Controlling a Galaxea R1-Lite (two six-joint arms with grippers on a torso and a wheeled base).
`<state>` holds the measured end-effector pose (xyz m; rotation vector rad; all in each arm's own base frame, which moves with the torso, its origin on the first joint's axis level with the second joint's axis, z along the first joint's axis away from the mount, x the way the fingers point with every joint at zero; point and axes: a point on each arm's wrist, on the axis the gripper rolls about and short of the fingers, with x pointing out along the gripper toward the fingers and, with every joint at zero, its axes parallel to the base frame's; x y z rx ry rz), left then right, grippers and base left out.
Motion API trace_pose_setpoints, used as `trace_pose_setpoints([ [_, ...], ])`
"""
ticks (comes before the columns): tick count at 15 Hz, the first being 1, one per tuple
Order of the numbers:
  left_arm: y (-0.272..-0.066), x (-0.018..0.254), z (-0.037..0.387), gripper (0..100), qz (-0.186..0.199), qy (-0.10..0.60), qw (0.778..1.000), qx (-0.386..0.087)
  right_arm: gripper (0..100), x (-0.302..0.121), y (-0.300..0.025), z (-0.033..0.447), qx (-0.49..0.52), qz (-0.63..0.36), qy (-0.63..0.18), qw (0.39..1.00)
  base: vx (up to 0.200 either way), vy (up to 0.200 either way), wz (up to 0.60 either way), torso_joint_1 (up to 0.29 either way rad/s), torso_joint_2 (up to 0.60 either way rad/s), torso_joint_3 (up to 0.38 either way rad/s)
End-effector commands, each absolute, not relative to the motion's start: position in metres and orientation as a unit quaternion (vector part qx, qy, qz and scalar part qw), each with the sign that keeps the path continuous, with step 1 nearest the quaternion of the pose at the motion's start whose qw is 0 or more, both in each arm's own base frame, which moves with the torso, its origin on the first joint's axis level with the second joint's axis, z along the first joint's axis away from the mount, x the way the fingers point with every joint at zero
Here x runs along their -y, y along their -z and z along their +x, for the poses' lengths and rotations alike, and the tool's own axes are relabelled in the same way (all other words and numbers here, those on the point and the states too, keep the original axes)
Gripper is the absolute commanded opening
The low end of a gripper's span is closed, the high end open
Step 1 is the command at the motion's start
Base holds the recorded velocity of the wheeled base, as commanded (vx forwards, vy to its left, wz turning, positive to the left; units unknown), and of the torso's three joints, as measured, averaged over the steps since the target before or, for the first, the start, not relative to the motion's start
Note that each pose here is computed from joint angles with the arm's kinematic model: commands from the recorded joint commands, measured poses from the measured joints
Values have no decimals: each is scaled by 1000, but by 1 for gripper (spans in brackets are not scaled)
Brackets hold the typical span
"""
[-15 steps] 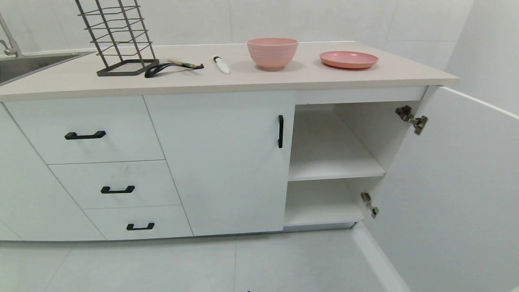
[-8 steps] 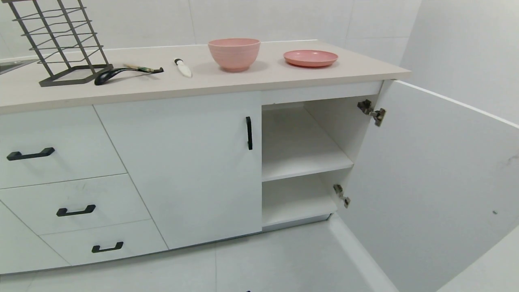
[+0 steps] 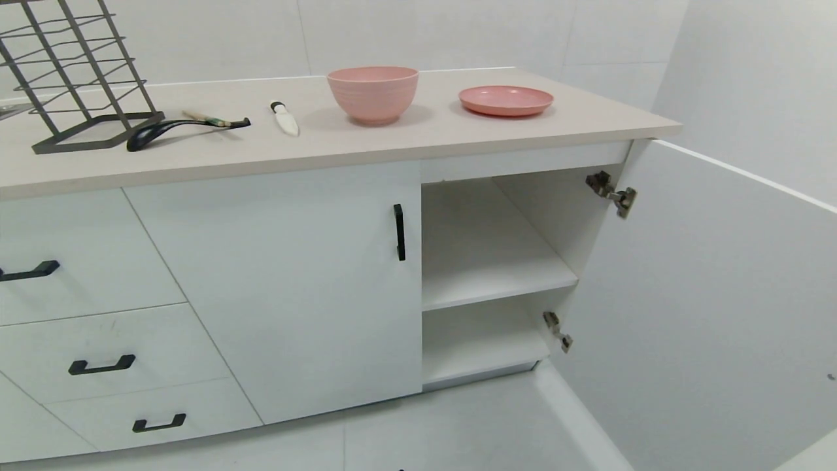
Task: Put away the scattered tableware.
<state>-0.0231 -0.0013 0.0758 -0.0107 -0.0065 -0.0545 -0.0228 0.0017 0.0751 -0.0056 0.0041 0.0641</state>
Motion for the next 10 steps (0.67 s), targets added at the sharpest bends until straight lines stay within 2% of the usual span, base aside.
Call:
trace_pose_setpoints([
  [1,-76,1,-23,100,-6,27,1000,2,100,-2,-75,-23,-1,-3,-32,999,200,0,0,-2,2,7],
  [4,-76,1,-23,100,-9,28,1000,2,100,-2,-75,-23,-1,-3,-32,999,200,0,0,5,1,1],
  [10,-76,1,-23,100,-9,28,1000,2,100,-2,-76,-23,-1,-2,-29,1000,0,0,0,0,0,0],
])
